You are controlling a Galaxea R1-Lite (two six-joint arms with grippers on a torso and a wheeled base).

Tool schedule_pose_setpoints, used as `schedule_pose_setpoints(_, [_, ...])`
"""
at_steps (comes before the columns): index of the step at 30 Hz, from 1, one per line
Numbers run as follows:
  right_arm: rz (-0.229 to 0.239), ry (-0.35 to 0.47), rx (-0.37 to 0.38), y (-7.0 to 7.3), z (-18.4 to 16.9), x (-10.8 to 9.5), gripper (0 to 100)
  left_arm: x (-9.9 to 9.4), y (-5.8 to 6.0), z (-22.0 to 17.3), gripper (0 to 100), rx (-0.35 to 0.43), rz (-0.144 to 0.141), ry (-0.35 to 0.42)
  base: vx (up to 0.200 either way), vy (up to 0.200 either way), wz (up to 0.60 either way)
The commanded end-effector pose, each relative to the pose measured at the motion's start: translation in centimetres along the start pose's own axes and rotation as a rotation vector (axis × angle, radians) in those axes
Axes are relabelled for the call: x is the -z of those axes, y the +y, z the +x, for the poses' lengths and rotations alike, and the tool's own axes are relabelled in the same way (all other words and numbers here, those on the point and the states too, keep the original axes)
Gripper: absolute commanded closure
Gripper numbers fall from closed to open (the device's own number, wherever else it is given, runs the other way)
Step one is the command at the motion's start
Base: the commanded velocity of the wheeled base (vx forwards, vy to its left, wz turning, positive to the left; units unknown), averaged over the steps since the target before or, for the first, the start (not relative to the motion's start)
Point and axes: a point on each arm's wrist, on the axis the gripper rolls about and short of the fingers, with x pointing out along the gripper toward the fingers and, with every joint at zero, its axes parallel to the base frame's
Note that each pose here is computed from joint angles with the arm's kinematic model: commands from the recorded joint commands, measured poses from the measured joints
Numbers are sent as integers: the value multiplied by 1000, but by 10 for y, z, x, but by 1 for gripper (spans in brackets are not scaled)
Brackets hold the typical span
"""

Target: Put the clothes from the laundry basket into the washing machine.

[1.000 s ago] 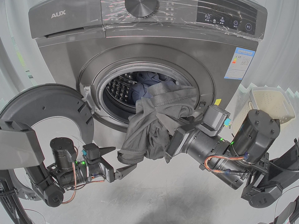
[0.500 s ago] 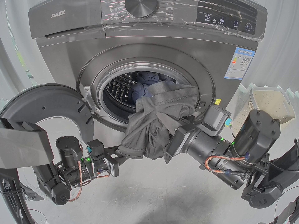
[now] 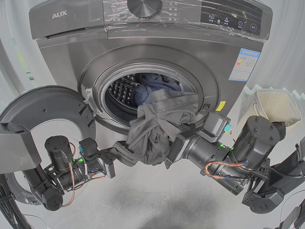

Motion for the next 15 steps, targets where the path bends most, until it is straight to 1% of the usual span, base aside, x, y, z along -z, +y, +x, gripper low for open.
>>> schedule_pose_setpoints(1, [-10,49,21,-6,6,18,100,-24,-6,-16,100,16,21,-84,0,0,0])
schedule_pose_setpoints(5, [-14,60,31,-10,7,26,100,-30,-10,-20,100,40,29,-104,0,0,0])
schedule_pose_setpoints(6, [-15,65,33,-11,8,28,0,-31,-11,-20,100,45,32,-108,0,0,0])
schedule_pose_setpoints(8, [-15,72,35,-12,7,29,0,-32,-12,-19,100,47,33,-116,0,0,0])
schedule_pose_setpoints(9, [-26,119,49,-15,1,37,0,-37,-11,-17,100,42,38,-136,0,0,0])
schedule_pose_setpoints(11, [-38,158,55,-17,-6,44,0,-41,-11,-15,100,41,43,-155,0,0,0])
schedule_pose_setpoints(12, [-45,191,57,-18,-12,50,0,-45,-10,-15,100,38,46,-173,0,0,0])
schedule_pose_setpoints(13, [-46,193,58,-18,-12,51,0,-46,-10,-15,100,38,45,-176,0,0,0])
schedule_pose_setpoints(14, [-59,240,62,-21,-19,60,0,-51,-10,-14,100,38,38,-198,0,0,0])
schedule_pose_setpoints(15, [-67,261,65,-22,-22,64,0,-54,-11,-14,100,41,36,-212,0,0,0])
